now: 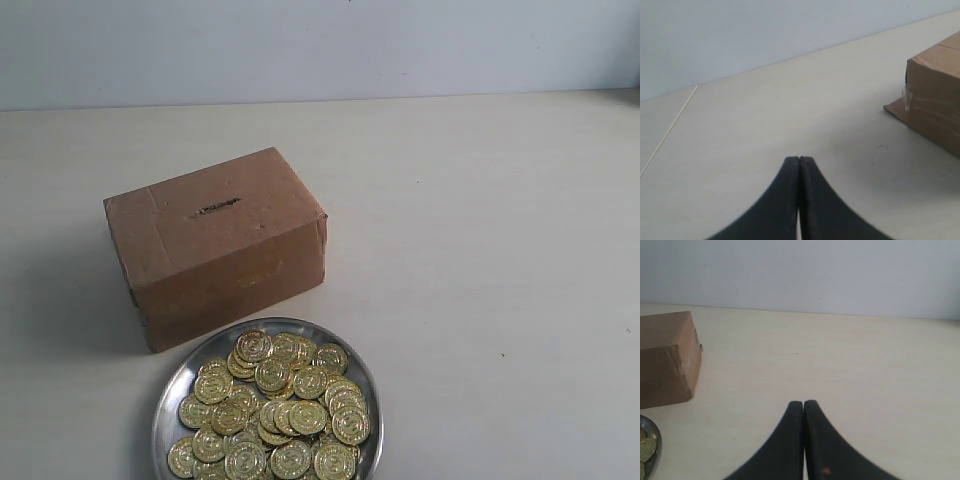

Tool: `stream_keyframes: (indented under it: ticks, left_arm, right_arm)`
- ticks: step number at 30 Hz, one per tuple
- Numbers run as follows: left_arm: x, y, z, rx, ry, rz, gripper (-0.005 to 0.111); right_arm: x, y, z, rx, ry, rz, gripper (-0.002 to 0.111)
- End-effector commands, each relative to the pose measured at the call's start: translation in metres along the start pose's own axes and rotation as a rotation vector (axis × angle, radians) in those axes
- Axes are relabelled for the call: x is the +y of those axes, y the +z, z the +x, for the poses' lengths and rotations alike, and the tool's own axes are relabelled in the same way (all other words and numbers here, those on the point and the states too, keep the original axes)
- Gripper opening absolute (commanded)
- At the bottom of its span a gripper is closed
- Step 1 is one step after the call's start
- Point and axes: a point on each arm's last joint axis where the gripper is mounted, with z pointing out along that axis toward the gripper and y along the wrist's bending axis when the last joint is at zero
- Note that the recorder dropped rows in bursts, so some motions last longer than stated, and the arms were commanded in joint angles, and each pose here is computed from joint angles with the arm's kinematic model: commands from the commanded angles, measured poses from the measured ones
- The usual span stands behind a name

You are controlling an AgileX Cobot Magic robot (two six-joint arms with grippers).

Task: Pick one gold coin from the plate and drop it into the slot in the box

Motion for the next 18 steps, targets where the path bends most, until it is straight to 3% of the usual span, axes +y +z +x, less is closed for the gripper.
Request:
stream_keyframes:
  ticks: [1, 7, 12, 18]
  left_arm:
    - [0.0, 0.0, 0.0, -0.005, -0.006, -0.005, 0.0]
    - [0.0, 0.0, 0.0, -0.005, -0.006, -0.005, 0.0]
    - [0.0, 0.0, 0.0, -0.005, -0.006, -0.005, 0.0]
    - [0.0, 0.0, 0.0, -0.005, -0.006, -0.005, 0.0]
  right_arm:
    - [0.0, 0.0, 0.0, -0.018, 0.001, 0.003, 0.0]
    - [-0.002, 0.0, -0.005, -0.068, -0.003, 0.018, 0.0]
    - [-0.004, -0.002, -0.018, -0.215, 0.192, 0.023, 0.0]
    - [-0.004, -0.002, -0.019, -0.227, 0.204, 0.024, 0.0]
